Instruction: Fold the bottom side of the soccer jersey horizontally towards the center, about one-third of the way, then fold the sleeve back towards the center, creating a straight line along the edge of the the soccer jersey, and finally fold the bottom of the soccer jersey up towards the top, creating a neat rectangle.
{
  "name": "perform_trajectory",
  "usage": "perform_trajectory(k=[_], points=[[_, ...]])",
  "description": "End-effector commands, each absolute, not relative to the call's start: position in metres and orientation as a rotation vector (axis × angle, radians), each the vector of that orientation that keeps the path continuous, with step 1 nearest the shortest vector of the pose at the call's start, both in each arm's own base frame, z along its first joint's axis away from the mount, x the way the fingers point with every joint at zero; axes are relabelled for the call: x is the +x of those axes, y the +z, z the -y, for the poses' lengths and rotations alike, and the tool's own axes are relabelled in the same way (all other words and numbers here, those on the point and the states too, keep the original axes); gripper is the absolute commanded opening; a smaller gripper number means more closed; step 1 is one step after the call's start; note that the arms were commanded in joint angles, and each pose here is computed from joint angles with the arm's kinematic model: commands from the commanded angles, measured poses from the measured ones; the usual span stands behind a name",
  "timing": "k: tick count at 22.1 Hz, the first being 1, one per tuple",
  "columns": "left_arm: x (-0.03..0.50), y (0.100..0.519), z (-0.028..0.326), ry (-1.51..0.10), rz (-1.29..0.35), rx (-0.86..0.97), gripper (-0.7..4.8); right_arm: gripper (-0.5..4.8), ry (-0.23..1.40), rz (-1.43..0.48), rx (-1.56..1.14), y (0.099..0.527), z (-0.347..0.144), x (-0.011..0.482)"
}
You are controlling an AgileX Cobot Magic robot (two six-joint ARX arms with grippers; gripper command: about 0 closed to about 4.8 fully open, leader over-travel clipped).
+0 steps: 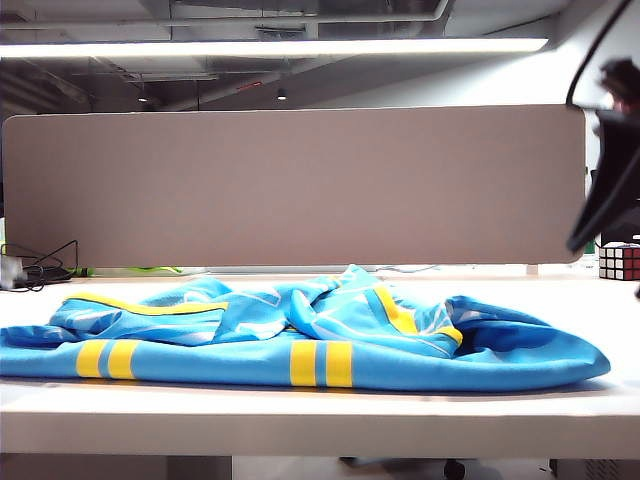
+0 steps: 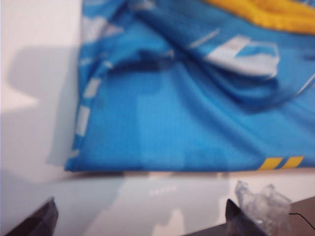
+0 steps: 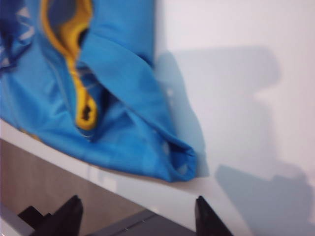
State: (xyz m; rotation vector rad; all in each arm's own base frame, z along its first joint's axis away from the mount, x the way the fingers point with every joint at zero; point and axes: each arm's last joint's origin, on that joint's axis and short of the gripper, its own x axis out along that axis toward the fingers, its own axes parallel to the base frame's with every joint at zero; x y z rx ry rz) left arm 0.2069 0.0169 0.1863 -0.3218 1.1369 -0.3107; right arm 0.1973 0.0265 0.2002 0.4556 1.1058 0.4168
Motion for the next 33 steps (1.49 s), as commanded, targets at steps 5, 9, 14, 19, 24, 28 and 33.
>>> perform_trajectory(k=[5, 9, 14, 19, 24, 28, 33], points=[[0.208, 0.172, -0.018, -0.250, -1.093, -0.397, 4.35, 3.11, 0.390, -1.102, 0.548, 0.168, -0.027, 0.188], [0.214, 0.166, -0.018, -0.247, -1.095, -0.424, 4.35, 3.11, 0.365, -1.066, 0.612, 0.151, -0.026, 0.183], [0.222, 0.152, -0.019, -0.244, -1.130, -0.435, 4.35, 3.11, 0.365, -1.035, 0.640, 0.149, -0.027, 0.188], [0.227, 0.138, -0.019, -0.273, -1.172, -0.472, 4.35, 3.11, 0.353, -1.044, 0.662, 0.144, -0.027, 0.193], [0.231, 0.127, -0.019, -0.272, -1.204, -0.490, 4.35, 3.11, 0.357, -1.063, 0.694, 0.136, -0.028, 0.199], [0.234, 0.121, -0.014, -0.282, -1.222, -0.490, 4.34, 3.11, 0.376, -1.064, 0.716, 0.131, -0.033, 0.204], [0.238, 0.118, 0.003, -0.339, -1.221, -0.443, 3.60, 2.98, 0.401, -1.068, 0.709, 0.128, -0.041, 0.207]])
